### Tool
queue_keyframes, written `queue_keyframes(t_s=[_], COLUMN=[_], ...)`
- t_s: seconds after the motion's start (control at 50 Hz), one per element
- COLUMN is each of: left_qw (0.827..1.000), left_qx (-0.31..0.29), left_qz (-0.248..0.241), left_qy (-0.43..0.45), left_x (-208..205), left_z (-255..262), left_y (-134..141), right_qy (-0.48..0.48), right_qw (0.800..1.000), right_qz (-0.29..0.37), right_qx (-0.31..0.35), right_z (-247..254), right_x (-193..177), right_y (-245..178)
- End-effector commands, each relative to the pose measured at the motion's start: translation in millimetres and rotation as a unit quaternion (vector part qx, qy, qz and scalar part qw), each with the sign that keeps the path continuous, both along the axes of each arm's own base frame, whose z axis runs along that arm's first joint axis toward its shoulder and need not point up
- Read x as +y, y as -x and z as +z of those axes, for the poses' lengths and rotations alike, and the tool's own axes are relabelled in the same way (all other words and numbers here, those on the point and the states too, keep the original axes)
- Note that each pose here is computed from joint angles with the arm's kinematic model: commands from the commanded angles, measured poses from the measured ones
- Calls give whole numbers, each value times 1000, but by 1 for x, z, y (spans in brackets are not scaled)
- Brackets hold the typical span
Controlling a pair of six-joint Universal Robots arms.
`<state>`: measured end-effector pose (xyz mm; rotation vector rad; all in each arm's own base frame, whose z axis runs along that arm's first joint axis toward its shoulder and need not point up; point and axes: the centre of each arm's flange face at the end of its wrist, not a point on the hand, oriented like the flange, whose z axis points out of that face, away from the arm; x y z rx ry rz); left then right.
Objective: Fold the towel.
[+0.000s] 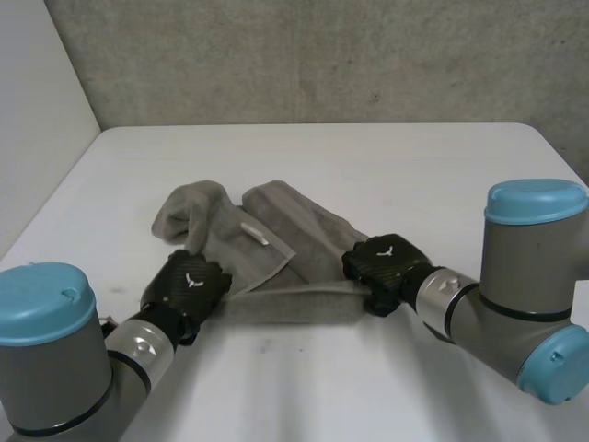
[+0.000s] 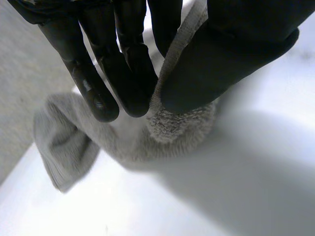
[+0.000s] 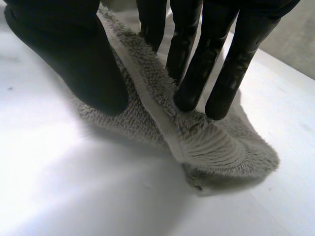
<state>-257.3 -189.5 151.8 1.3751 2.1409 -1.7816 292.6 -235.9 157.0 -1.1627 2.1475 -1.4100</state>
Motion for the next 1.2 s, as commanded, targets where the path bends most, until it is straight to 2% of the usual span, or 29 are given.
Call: queue_keyframes(t_s=[0.02,0.18,0.64,0.76,0.8,0.84,0.86,0.9,0.92,0.94,0.96,1.02,1.04,1.08,1.14,1.2], left_qw=[998,998,998,997,995,988,988,973,973,963,962,930,930,919,918,926], left_qx=[48,50,56,68,79,120,121,174,174,202,202,253,253,268,268,258], left_qz=[-17,-19,-5,15,18,25,25,29,29,32,32,37,37,38,40,42], left_qy=[22,22,34,44,54,94,94,146,146,178,178,262,263,288,290,273], left_x=[7,9,0,-13,-17,-22,-22,-24,-24,-22,-22,-5,-5,5,8,9], left_z=[24,24,31,38,47,80,81,125,125,152,153,226,226,261,271,275], left_y=[14,16,14,9,10,9,9,8,8,6,6,-5,-5,-12,-14,-15], right_qy=[-24,-33,-6,13,37,109,109,186,187,224,224,314,314,339,348,363], right_qw=[997,989,990,987,986,981,981,969,969,961,961,933,933,924,923,922], right_qz=[-57,-101,-107,-132,-133,-127,-127,-118,-118,-117,-117,-111,-111,-105,-99,-84], right_qx=[-50,-98,-95,-94,-96,-102,-102,-111,-111,-114,-114,-138,-138,-140,-132,-101], right_z=[-3,-6,-27,-13,4,53,53,108,108,137,138,231,231,264,274,286], right_x=[-16,-32,-52,-71,-76,-81,-81,-80,-80,-76,-76,-44,-44,-26,-20,-7], right_y=[13,24,27,45,48,51,51,52,52,53,53,62,62,65,63,58])
